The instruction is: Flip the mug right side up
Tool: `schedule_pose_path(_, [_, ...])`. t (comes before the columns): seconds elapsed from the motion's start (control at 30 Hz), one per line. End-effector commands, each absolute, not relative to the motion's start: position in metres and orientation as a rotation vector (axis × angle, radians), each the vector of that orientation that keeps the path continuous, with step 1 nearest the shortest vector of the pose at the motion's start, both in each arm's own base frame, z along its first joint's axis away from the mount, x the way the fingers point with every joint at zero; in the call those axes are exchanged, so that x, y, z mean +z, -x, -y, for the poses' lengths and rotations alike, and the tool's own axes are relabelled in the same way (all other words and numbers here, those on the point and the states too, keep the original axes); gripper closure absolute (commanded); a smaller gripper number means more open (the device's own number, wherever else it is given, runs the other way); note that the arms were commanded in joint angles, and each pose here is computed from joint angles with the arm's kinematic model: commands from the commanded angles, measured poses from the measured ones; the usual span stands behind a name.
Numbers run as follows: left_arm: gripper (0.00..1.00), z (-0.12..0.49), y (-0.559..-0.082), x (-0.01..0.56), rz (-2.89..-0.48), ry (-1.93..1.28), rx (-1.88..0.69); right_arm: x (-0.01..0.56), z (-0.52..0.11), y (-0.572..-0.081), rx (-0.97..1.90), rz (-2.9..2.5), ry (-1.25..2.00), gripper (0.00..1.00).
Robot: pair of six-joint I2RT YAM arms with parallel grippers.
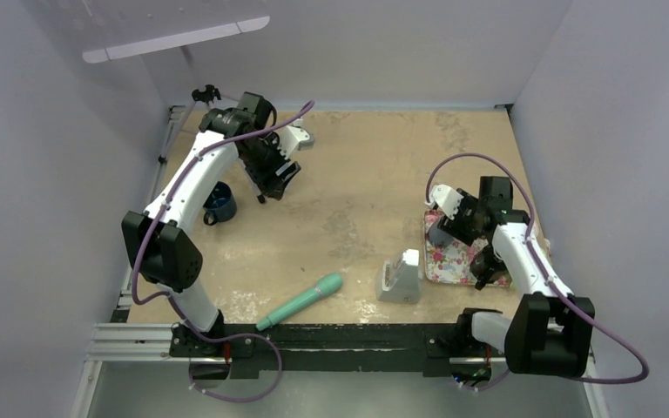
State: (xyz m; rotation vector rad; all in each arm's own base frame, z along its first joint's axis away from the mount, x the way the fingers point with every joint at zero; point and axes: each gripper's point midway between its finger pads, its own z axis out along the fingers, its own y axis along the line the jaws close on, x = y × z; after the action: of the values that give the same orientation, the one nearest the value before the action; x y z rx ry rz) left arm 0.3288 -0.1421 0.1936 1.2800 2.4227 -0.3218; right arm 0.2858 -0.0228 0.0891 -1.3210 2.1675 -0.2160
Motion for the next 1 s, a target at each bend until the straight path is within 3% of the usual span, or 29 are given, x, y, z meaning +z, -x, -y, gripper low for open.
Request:
schedule_pose_path(0.0, [0.27, 0.139, -0.332, 0.21, -2.362, -1.261, -0.301, 0.096, 0.013, -0.3, -0.16, -2.111, 1.309, 0.41])
schedule_pose_path(0.1, [0.27, 0.139, -0.332, 0.21, -2.36, -1.259, -0.298, 0.089, 0.012, -0.297, -0.159, -2.112, 1.298, 0.54])
schedule_pose_path(0.47, [0.27, 0.14, -0.334, 0.208, -2.36, -1.257, -0.308, 0.077, 0.008, -0.291, -0.14, -2.098, 1.281, 0.55])
schedule_pose_path(0.97, [0.27, 0.138, -0.332, 0.208, -2.36, -1.259, -0.301, 0.061, 0.006, -0.287, -0.122, -2.107, 1.26, 0.8])
